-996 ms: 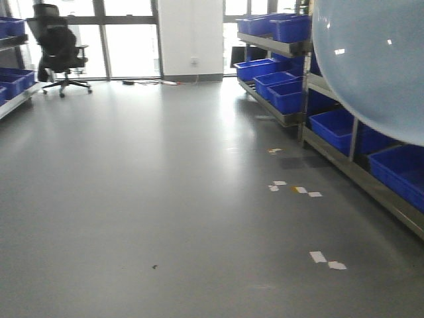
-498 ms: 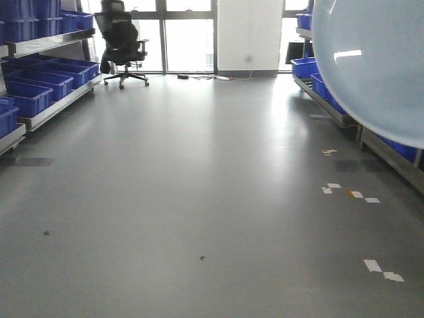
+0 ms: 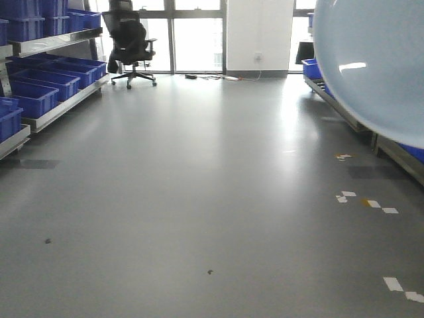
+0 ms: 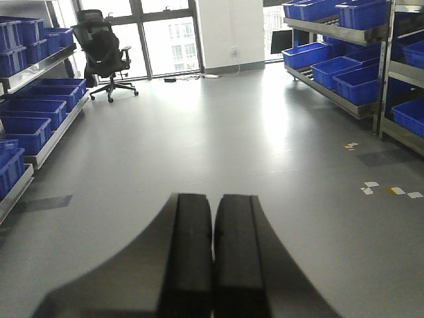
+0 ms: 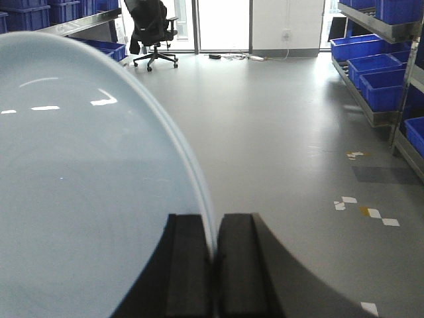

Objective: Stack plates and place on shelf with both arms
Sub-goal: 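Drive the base away from the table holding the plates in the right gripper, then turn the base toward the shelf rack of blue bins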

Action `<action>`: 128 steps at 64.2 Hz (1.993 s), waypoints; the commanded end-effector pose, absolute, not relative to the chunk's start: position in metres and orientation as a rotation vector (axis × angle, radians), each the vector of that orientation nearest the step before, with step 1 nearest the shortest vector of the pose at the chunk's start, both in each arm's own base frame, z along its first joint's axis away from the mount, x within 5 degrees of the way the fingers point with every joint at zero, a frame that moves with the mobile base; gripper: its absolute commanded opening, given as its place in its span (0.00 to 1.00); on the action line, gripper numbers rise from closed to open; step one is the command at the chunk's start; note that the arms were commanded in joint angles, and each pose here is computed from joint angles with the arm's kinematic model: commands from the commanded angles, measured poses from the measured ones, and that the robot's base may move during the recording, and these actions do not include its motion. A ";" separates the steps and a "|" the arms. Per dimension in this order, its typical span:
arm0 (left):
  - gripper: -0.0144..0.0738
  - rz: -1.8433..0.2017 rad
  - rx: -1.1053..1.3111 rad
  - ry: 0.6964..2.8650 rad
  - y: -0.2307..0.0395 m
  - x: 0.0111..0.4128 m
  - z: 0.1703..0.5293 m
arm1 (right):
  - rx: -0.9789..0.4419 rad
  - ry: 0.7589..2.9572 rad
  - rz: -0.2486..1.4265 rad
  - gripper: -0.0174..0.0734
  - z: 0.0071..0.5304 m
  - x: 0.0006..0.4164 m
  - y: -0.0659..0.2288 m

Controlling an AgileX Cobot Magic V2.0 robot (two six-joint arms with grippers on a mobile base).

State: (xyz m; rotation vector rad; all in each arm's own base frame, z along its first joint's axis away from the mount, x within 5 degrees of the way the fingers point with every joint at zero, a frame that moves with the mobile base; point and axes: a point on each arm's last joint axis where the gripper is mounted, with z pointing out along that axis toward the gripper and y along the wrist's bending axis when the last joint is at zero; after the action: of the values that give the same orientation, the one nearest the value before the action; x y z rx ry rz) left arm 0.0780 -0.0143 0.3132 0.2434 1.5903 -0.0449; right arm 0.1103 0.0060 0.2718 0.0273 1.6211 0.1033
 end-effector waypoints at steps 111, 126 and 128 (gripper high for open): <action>0.26 -0.052 0.223 1.484 -0.014 0.077 0.332 | 0.047 1.495 0.082 0.25 0.291 0.111 0.003; 0.26 -0.052 0.223 1.484 -0.014 0.077 0.332 | 0.047 1.496 0.082 0.25 0.291 0.111 0.003; 0.26 -0.052 0.223 1.484 -0.014 0.077 0.332 | 0.047 1.496 0.082 0.25 0.291 0.111 0.003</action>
State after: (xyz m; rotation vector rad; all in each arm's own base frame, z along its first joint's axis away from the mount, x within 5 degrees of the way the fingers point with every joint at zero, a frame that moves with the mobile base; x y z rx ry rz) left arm 0.0780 -0.0143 0.3131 0.2436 1.5918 -0.0449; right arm 0.1103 0.0060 0.2718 0.0272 1.6217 0.1034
